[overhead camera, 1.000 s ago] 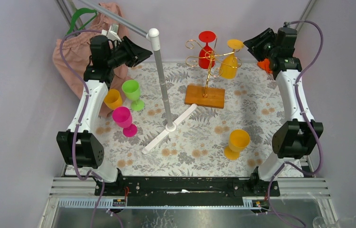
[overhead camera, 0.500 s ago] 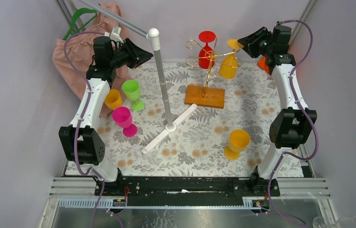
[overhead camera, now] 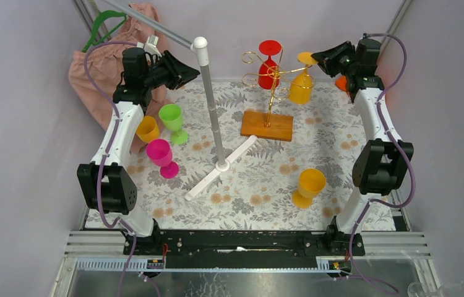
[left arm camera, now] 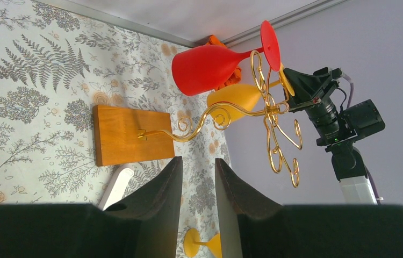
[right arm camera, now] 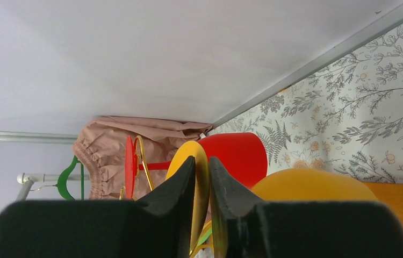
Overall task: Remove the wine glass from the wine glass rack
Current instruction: Pick up the wine glass from the wine rack.
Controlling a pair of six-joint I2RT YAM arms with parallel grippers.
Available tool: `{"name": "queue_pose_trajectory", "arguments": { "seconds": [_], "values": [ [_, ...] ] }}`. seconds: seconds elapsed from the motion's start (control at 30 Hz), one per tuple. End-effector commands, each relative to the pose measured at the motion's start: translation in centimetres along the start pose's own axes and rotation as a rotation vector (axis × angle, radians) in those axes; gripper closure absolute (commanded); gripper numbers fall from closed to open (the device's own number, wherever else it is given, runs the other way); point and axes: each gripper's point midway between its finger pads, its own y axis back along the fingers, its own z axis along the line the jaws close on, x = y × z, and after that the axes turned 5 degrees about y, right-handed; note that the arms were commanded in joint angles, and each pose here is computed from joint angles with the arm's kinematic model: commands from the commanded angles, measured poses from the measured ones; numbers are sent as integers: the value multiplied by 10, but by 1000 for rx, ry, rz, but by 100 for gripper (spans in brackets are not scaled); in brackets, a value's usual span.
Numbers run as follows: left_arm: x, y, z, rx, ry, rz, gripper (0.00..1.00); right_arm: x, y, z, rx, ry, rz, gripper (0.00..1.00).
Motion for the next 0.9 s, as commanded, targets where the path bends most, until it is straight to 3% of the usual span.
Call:
{"name": "queue_pose_trajectory", "arguments": {
  "seconds": [0.0, 0.27, 0.5, 0.87],
  "values": [
    [-2, -1, -4, 9, -27, 1, 65, -14, 18, 26, -59, 22, -48, 79],
    [-2, -1, -3, 8, -23, 1, 66, -21, 24, 42, -102, 24, -65, 86],
    [0, -1, -1, 4, -19, 4, 66, -16, 23, 45, -189, -103, -19, 99],
    [1, -3, 3, -1, -16, 10, 67, -4, 20, 31, -288, -302, 48, 100]
  ]
}}
